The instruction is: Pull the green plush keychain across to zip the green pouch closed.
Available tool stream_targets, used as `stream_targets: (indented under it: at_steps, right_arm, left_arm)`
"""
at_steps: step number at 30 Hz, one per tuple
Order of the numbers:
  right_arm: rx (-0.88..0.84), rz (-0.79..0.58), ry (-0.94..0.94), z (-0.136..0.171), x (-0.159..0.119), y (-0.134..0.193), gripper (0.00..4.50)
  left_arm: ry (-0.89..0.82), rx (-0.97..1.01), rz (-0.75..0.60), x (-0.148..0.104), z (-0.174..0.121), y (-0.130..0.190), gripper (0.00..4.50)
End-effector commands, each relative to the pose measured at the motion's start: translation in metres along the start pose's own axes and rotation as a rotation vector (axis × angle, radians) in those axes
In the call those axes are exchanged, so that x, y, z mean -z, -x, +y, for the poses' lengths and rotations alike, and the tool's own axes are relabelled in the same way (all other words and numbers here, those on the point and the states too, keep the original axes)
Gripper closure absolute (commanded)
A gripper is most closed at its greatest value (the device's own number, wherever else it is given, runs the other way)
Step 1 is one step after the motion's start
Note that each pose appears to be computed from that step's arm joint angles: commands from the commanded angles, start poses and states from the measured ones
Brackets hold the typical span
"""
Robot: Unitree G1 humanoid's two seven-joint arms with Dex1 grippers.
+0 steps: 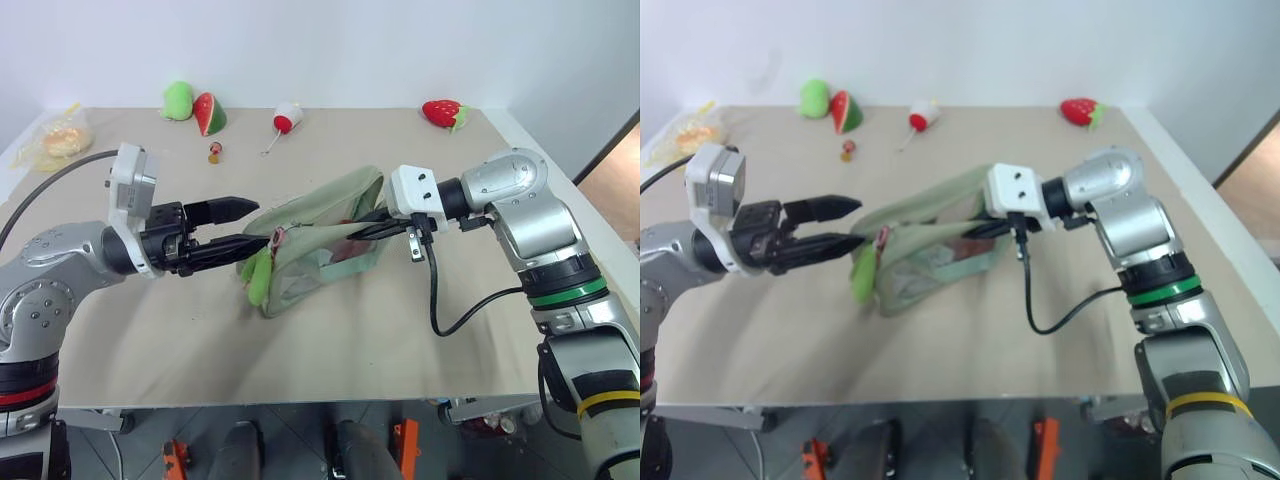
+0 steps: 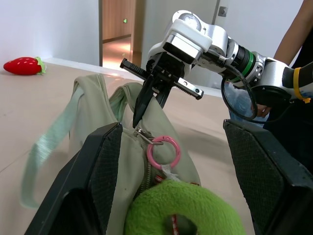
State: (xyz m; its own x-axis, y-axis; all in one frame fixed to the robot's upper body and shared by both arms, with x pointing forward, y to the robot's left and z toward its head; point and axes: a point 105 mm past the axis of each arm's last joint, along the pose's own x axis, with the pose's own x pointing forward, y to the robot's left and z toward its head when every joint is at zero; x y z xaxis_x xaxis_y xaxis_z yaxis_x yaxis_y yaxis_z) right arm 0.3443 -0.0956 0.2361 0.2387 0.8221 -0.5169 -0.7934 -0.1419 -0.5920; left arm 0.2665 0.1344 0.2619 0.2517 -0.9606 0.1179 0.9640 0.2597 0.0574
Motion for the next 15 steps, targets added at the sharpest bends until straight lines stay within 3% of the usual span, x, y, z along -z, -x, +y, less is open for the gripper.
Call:
stream_targets:
  at_steps: [1, 6, 15]
  right_arm:
    - [0.098, 0.032, -0.006, -0.015, 0.005, 0.013, 4.4]
    - [0.294, 0.08, -0.037, -0.054, 0.004, 0.032, 4.4]
    - [0.295, 0.068, -0.098, -0.065, -0.021, 0.031, 4.4]
  left_arm:
    - [-0.05, 0.005, -0.047, -0.014, -0.001, -0.001, 1.07]
    - [-0.058, -0.036, -0.1, -0.025, 0.003, 0.007, 1.07]
    - [-0.02, -0.076, -0.04, -0.005, 0.004, 0.013, 1.07]
